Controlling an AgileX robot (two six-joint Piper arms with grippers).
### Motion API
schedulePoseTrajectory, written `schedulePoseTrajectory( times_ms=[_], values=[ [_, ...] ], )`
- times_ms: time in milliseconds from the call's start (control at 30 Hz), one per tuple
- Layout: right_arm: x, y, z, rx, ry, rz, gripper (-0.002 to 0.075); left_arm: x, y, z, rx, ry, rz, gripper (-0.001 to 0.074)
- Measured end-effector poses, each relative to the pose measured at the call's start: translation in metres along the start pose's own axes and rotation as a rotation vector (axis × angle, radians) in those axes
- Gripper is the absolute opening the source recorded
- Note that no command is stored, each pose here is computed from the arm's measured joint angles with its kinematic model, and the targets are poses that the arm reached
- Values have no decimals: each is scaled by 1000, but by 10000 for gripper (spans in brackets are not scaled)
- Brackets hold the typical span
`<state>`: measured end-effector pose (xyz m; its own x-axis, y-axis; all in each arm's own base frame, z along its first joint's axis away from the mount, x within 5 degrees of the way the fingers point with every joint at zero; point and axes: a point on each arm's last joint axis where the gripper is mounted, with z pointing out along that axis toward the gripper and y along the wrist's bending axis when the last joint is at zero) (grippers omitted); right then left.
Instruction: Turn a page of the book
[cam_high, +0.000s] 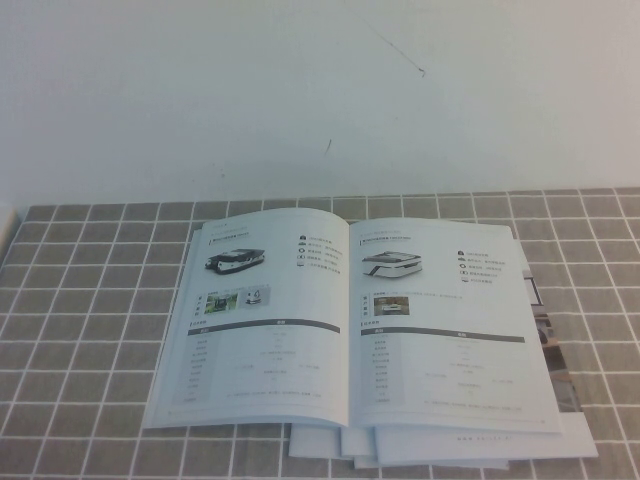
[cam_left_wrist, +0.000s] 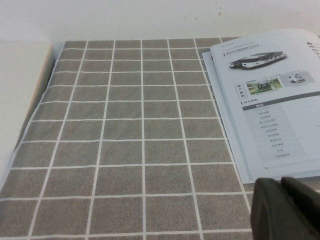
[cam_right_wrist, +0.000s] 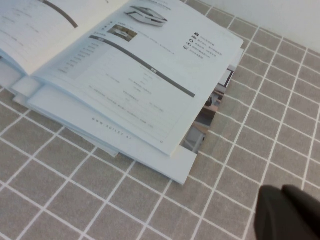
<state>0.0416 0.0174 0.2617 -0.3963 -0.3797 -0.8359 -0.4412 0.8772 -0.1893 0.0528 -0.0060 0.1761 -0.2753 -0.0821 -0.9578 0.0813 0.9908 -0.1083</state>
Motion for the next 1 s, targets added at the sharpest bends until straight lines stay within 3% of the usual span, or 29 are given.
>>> schedulePoseTrajectory(
  times_ms=[200, 533, 667, 1000],
  values=[
    [9, 0, 7, 58, -62, 18, -1, 0, 0, 0, 0, 2, 0, -4],
    [61, -3, 36, 354, -158, 131, -1, 0, 0, 0, 0, 0, 0, -4],
    [79, -2, 49, 367, -114, 154, -1, 0, 0, 0, 0, 1, 2, -4],
    [79, -2, 50, 368, -117, 165, -1, 0, 0, 0, 0, 1, 2, -4]
  ],
)
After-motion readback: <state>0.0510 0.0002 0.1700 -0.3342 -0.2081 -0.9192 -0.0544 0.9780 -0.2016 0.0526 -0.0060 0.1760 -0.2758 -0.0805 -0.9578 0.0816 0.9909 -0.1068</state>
